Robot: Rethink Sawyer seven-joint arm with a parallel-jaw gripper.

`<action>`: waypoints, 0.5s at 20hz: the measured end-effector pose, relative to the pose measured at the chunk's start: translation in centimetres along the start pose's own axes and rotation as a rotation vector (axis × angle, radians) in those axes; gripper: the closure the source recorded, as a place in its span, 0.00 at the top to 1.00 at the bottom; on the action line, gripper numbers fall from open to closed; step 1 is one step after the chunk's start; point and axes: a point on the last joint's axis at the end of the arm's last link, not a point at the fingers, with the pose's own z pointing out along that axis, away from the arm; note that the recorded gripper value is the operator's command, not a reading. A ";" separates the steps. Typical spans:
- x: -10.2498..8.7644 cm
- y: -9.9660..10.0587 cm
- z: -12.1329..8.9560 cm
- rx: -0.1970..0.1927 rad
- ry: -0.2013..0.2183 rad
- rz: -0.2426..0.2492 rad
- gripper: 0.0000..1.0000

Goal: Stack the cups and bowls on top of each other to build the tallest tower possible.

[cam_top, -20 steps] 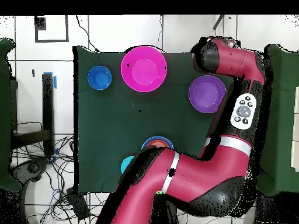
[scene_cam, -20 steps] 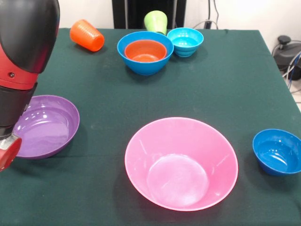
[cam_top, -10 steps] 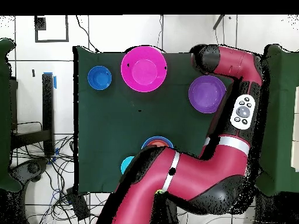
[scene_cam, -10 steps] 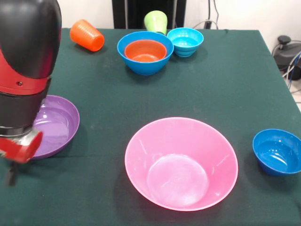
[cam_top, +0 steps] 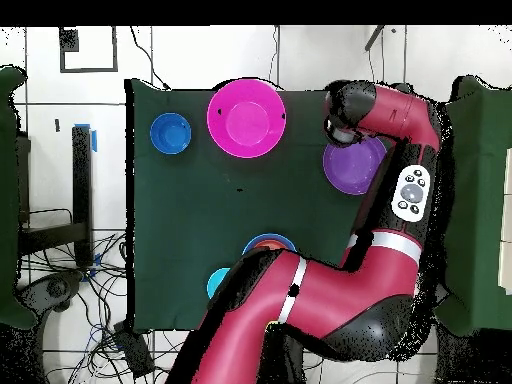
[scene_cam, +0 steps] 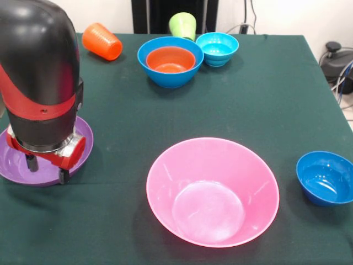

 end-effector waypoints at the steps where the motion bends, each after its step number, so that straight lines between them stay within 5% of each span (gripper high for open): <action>1: 0.1 0.0 0.2 -0.002 0.003 0.001 1.00; 10: -0.4 -0.2 -0.1 -0.002 -0.010 0.004 1.00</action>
